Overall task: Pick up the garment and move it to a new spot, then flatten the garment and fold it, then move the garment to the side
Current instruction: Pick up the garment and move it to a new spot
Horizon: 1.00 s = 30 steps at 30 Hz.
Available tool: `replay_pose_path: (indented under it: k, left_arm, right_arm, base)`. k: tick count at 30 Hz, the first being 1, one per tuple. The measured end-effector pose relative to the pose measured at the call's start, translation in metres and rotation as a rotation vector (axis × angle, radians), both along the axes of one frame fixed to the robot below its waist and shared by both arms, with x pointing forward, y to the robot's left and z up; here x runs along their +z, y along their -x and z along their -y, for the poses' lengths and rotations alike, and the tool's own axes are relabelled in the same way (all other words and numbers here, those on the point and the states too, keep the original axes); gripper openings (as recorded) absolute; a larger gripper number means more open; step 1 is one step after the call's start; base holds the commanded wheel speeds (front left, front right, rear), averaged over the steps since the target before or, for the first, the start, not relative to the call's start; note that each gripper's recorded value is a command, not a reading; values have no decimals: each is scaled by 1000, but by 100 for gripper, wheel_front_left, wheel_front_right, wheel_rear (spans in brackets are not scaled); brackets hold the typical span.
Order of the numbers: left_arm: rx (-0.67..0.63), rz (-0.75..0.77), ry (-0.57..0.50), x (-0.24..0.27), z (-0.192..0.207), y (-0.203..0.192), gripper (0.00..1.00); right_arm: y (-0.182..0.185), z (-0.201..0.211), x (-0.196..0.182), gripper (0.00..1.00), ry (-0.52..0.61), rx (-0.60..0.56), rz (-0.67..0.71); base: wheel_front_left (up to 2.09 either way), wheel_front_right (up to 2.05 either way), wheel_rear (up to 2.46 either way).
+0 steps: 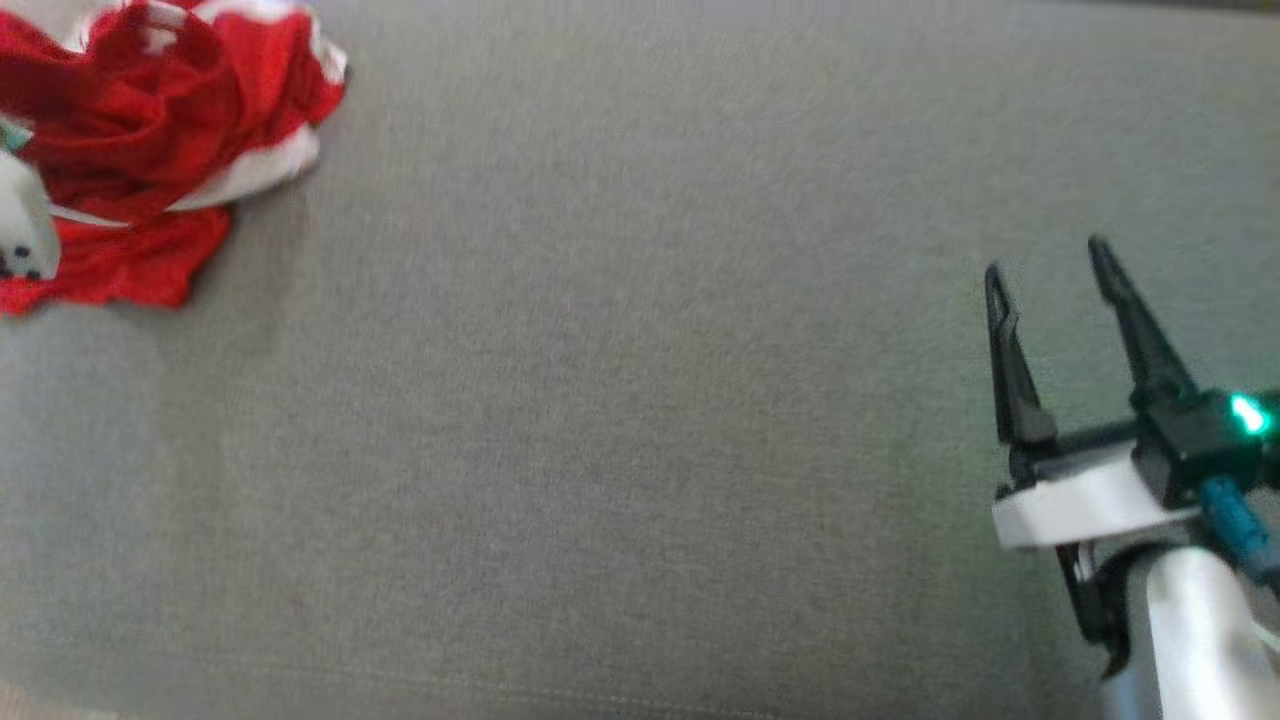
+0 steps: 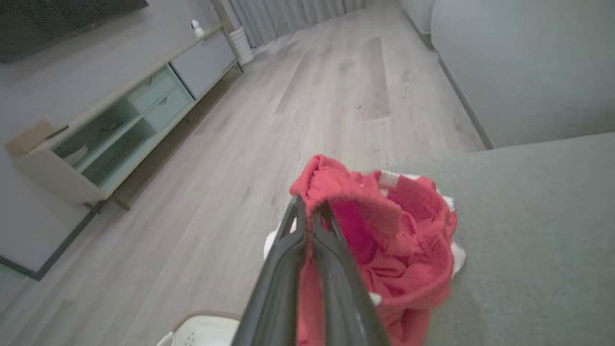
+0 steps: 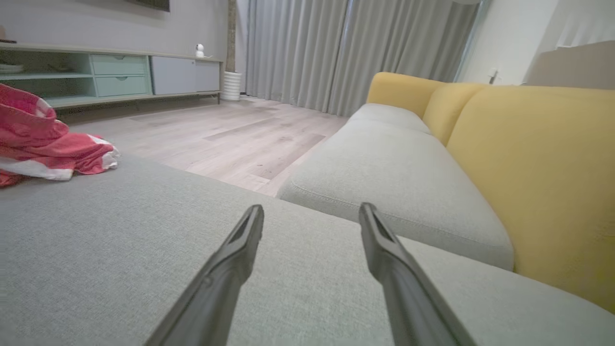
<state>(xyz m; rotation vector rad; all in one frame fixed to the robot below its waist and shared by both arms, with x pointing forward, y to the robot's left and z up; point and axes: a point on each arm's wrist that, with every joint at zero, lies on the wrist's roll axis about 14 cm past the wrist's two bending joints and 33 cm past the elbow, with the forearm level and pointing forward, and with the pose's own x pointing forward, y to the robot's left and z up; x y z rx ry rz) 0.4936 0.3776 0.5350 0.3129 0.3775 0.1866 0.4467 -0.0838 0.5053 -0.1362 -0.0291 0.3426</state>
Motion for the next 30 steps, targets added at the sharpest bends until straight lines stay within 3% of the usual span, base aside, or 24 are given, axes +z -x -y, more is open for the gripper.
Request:
replay_pose_path:
  k: [8,14,19,23,26,27,30]
  left_arm:
    - [-235,183,-117,105,75,-10,0]
    - [-498,188,-127,124,181,-16,0]
    - [-727,193,-15,112,283,-14,0]
    - [-859,177,159,74,363,-2,0]
    - [-887,133,242,45,393,4,0]
    - [-912,60,310,11,419,13,0]
    - [-929,-3,355,-19,439,22,0]
  right_arm:
    - [43,29,22,100,-69,-76,39]
    - [70,62,28,100,-97,-169,58]
    - [84,80,27,100,-117,-225,63]
    - [90,89,13,100,-124,-260,23]
    - [88,89,8,100,-129,-260,9]
    - [83,90,12,100,-131,-261,23]
    - [77,93,15,100,-125,-269,36]
  base:
    - [0,0,0]
    - [0,0,0]
    - [0,0,0]
    - [0,0,0]
    - [0,0,0]
    - [0,0,0]
    - [0,0,0]
